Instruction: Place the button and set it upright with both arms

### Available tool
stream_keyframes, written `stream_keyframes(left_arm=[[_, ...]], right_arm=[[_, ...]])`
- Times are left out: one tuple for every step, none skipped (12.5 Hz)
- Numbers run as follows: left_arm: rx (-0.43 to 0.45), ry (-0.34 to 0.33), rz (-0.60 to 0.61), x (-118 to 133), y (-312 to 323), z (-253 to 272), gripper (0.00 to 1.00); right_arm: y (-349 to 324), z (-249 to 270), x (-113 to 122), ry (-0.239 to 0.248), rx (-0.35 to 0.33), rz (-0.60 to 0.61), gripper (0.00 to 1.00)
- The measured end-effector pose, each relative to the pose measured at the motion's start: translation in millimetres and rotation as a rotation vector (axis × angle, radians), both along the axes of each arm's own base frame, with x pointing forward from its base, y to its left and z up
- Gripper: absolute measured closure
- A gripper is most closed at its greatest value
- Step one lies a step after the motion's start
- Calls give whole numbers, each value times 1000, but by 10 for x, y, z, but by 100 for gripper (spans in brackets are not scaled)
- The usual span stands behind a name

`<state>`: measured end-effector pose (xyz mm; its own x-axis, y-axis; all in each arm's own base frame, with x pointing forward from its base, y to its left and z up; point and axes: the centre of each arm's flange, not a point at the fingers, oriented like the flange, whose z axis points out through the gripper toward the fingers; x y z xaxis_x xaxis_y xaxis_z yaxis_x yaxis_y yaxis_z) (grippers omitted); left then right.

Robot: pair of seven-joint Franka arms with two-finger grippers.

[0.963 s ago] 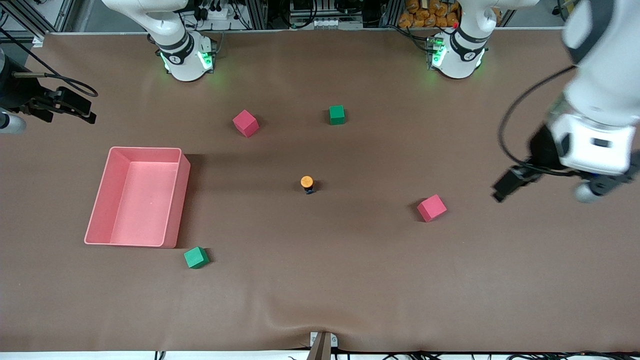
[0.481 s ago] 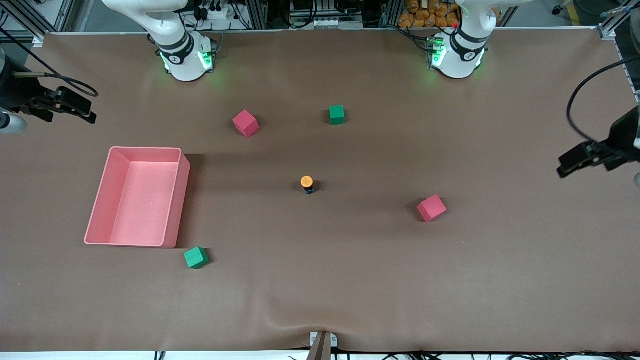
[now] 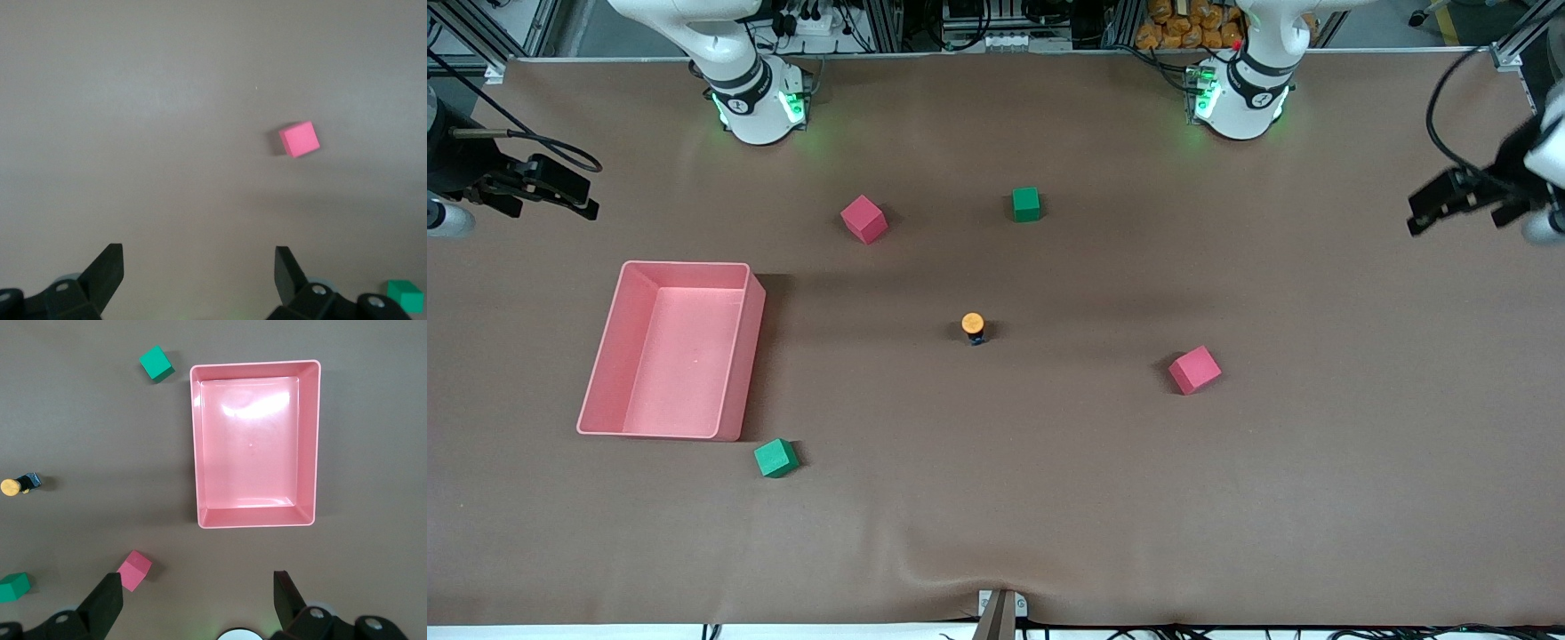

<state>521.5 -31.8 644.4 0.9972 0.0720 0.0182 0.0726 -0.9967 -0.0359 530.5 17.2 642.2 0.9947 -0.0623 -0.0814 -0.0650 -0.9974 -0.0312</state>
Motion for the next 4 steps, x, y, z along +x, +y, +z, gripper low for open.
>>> stream_keyframes(left_arm=[[-26, -4, -18, -89, -24, 25, 0], [-40, -11, -39, -128, -12, 41, 0], [-48, -16, -54, -129, 54, 47, 0], [-51, -21, -58, -120, 135, 51, 0]], right_arm=[[0, 0, 0, 0, 0, 0, 0], [0, 0, 0, 0, 0, 0, 0], [0, 0, 0, 0, 0, 0, 0], [0, 0, 0, 0, 0, 0, 0]])
